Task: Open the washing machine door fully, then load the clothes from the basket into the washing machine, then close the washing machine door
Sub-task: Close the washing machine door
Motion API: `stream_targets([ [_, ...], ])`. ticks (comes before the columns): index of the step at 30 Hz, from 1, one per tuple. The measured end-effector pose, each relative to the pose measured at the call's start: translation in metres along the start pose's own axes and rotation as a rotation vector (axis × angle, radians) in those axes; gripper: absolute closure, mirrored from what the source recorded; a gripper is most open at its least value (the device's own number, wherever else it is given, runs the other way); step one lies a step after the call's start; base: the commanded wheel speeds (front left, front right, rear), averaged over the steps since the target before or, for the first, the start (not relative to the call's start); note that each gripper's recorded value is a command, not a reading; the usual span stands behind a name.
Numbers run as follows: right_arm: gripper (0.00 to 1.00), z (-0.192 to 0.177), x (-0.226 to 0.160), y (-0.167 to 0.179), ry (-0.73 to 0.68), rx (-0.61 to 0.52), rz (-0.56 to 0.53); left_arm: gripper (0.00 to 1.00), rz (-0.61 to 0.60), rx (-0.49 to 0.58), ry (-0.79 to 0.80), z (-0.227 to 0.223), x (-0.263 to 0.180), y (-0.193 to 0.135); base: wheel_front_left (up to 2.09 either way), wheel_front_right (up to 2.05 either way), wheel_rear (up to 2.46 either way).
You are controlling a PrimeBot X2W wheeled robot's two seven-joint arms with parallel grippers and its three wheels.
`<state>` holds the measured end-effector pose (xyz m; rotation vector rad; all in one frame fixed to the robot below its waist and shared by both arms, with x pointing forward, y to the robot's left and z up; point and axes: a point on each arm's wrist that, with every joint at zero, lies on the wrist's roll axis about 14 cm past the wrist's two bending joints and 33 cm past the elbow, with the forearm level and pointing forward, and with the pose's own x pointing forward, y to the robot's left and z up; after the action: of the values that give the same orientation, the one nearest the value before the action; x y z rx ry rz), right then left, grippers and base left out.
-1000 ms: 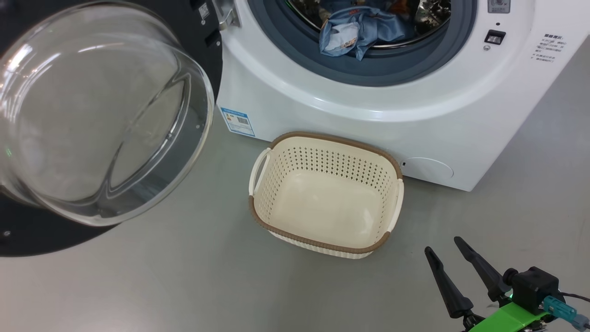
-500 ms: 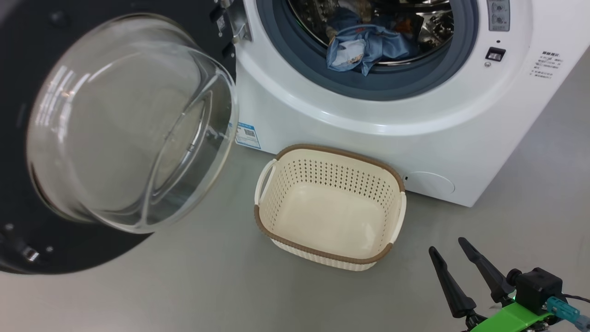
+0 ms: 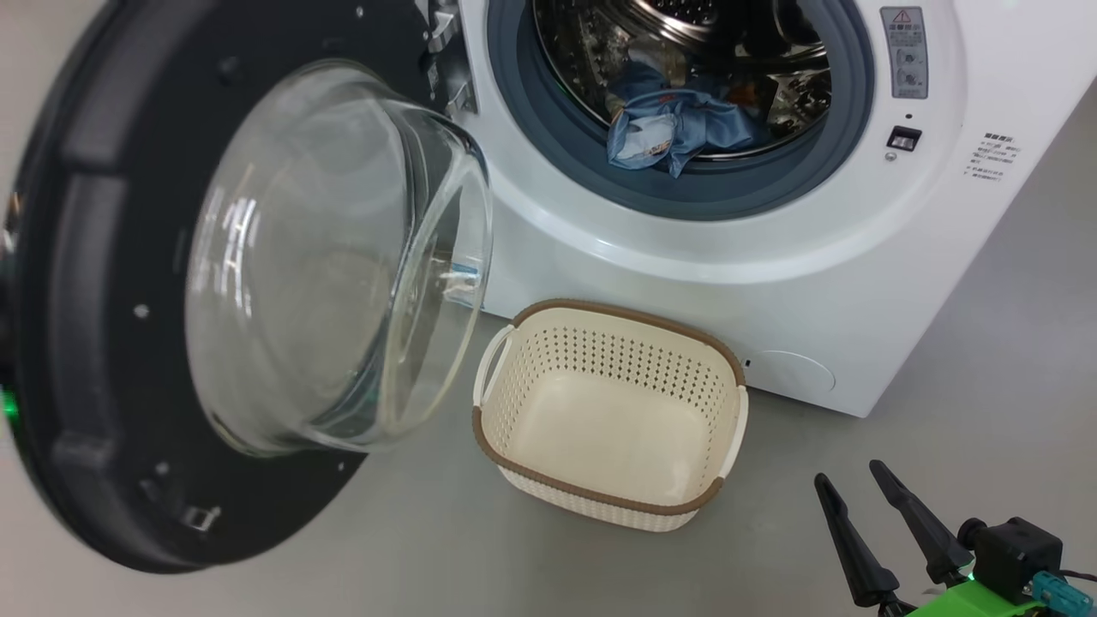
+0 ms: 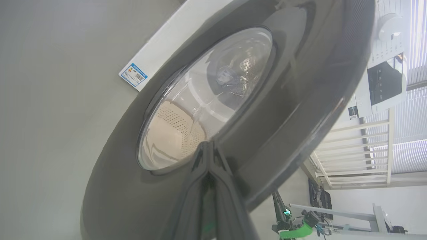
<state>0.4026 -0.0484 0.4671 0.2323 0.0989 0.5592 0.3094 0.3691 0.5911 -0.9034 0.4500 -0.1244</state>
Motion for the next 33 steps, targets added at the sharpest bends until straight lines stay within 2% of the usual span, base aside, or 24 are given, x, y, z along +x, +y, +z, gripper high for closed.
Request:
stream_targets([
  [19, 0.0, 0.013, -0.033, -0.026, -0.05, 0.008, -0.133, 1.0, -0.365, 0.261, 0.35, -0.1, 0.065, -0.122, 0.0, 0.0, 0.0],
  [25, 0.0, 0.016, -0.05, -0.041, -0.071, 0.022, -0.208, 1.0, -0.456, 0.3, 0.406, -0.122, 0.099, -0.157, 0.0, 0.0, 0.0],
  [33, 0.0, 0.021, -0.075, -0.064, -0.094, 0.028, -0.309, 1.0, -0.549, 0.324, 0.386, -0.135, 0.142, -0.2, 0.0, 0.0, 0.0],
])
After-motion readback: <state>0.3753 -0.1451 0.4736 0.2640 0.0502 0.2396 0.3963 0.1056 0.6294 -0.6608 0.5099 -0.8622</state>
